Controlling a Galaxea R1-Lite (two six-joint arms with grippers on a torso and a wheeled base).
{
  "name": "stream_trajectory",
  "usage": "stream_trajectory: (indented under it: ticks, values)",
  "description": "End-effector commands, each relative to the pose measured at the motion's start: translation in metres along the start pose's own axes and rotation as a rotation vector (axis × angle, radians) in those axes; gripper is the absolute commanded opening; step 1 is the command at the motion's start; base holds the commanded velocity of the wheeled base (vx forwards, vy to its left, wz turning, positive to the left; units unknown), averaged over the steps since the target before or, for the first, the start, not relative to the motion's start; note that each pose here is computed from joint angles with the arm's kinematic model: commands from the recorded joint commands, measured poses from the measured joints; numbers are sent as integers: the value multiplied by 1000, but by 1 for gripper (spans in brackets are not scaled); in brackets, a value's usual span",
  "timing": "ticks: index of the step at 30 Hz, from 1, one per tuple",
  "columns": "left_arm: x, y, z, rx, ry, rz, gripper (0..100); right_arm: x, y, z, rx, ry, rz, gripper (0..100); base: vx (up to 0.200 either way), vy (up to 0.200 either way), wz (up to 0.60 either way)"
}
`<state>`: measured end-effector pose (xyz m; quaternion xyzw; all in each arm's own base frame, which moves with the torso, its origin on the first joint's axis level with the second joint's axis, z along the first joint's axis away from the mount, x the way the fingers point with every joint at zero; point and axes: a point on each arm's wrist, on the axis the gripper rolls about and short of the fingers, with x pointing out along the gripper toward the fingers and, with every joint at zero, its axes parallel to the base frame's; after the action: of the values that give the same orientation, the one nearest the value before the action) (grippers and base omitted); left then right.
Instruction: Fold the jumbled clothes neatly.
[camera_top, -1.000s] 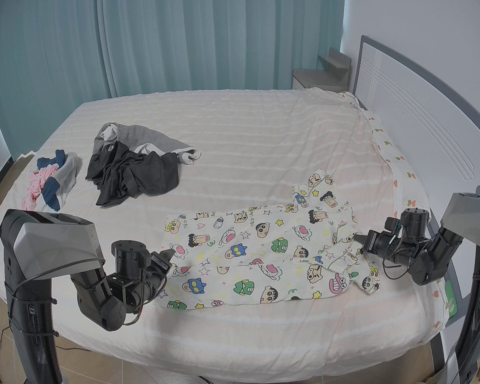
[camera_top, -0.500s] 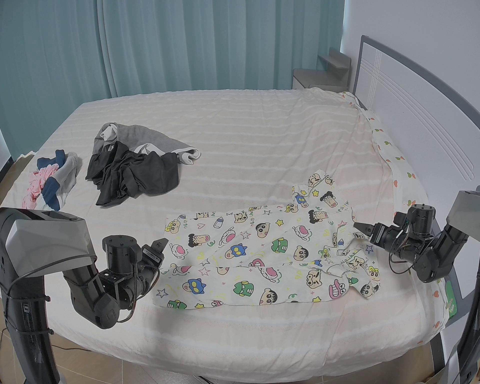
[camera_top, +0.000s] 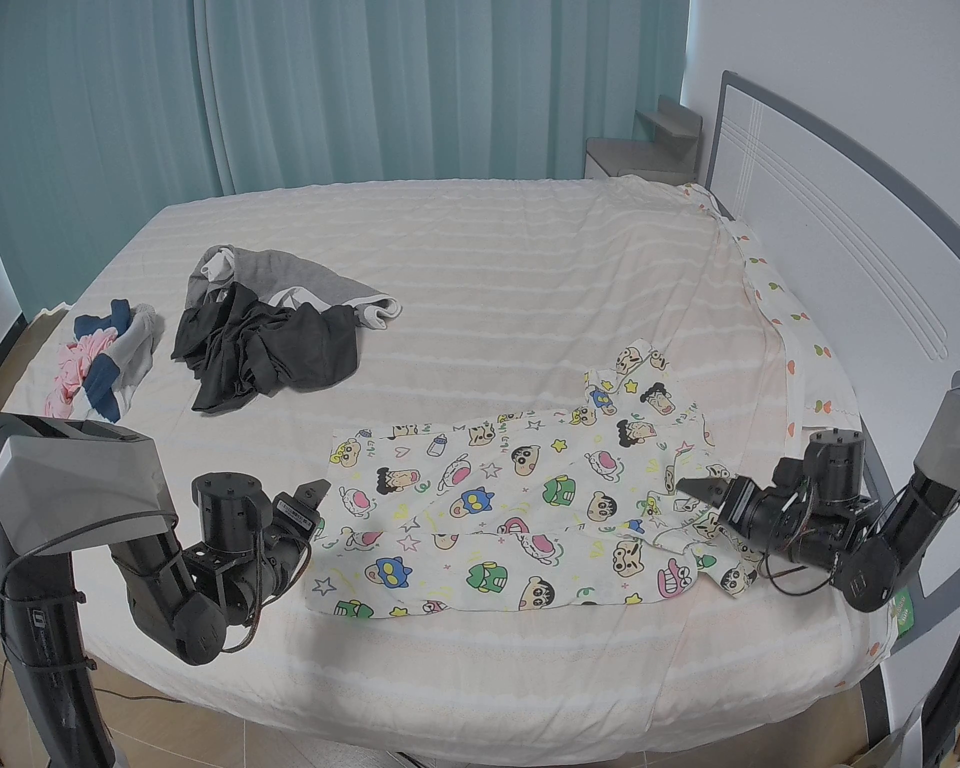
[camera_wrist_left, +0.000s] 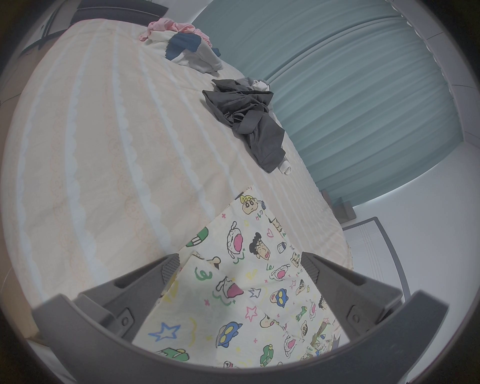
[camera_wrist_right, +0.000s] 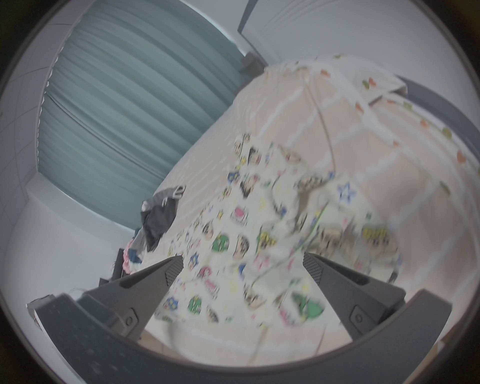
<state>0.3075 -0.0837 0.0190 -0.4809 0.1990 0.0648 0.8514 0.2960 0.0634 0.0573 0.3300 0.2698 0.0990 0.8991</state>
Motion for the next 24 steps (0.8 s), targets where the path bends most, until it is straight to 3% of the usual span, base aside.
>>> stream_trajectory:
  ticks: [1, 5, 18, 24]
  values:
    - [-5, 2, -2, 4, 11, 7, 100, -5, 16, -35, 12, 118, 24, 100, 0, 0, 0]
    - [-5, 2, -2, 4, 12, 10, 100, 2, 21, -48, 58, 165, 21, 100, 0, 0, 0]
    - [-5, 3, -3, 6, 15, 13, 100, 15, 8, -62, 68, 202, -43, 100, 0, 0, 0]
    - [-4, 4, -3, 5, 15, 15, 100, 40, -3, -53, 80, 127, -95, 100, 0, 0, 0]
